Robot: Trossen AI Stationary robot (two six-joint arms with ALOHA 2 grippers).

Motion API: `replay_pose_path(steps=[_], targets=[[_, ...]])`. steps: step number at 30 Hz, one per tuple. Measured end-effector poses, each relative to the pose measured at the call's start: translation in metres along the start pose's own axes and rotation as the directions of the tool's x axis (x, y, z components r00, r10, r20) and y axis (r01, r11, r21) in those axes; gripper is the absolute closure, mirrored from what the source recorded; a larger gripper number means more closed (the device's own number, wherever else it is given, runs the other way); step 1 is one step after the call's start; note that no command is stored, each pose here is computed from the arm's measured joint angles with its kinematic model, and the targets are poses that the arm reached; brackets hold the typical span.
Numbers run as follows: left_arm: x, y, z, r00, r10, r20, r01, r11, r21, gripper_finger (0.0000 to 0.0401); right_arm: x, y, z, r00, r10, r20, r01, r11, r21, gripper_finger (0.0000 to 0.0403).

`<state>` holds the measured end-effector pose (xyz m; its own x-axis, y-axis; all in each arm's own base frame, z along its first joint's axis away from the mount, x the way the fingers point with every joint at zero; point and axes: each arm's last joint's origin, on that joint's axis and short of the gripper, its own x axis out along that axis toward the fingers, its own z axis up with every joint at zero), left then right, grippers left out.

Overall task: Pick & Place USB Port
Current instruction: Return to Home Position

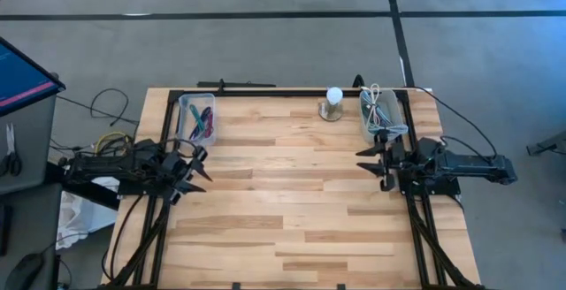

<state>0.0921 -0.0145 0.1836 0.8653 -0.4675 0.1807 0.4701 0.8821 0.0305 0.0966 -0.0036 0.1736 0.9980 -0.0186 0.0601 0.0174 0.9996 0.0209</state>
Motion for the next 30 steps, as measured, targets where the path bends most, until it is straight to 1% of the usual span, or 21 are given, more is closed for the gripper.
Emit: replay_pose_path(steps=[3,7,10,20,24,30], targets=[[0.0000,-0.0007,0.0002,1.000,-0.025,0.001,0.025,1.000,0.002,0.0242,0.0004,-0.0001,-0.0019,1.000,-0.001,0.001,0.001,1.000,-0.004,0.0259],[0.0000,-0.0008,0.0002,1.000,-0.026,0.001,0.026,1.000,0.002,0.0242,0.0004,-0.0002,-0.0027,1.000,-0.001,-0.006,0.001,1.000,-0.004,0.0261],[0.0000,-0.0008,0.0002,1.000,-0.026,0.001,0.026,1.000,0.000,0.0242,0.0003,-0.0002,-0.0062,0.999,-0.002,-0.042,0.002,1.000,0.002,0.0264],[-0.0001,-0.0008,-0.0037,0.999,-0.032,-0.039,0.031,0.999,-0.015,0.0242,0.0004,-0.0002,-0.0066,0.999,-0.003,-0.045,0.002,1.000,-0.022,0.0262],[-0.0001,-0.0008,-0.0044,0.998,-0.032,-0.045,0.033,0.999,0.010,0.0242,0.0004,-0.0003,-0.0066,0.999,-0.006,-0.046,0.005,1.000,-0.022,0.0265],[-0.0002,-0.0007,-0.0054,0.998,-0.031,-0.055,0.032,0.999,0.013,0.0242,0.0004,-0.0003,-0.0066,0.999,-0.006,-0.046,0.005,1.000,-0.022,0.0264]])
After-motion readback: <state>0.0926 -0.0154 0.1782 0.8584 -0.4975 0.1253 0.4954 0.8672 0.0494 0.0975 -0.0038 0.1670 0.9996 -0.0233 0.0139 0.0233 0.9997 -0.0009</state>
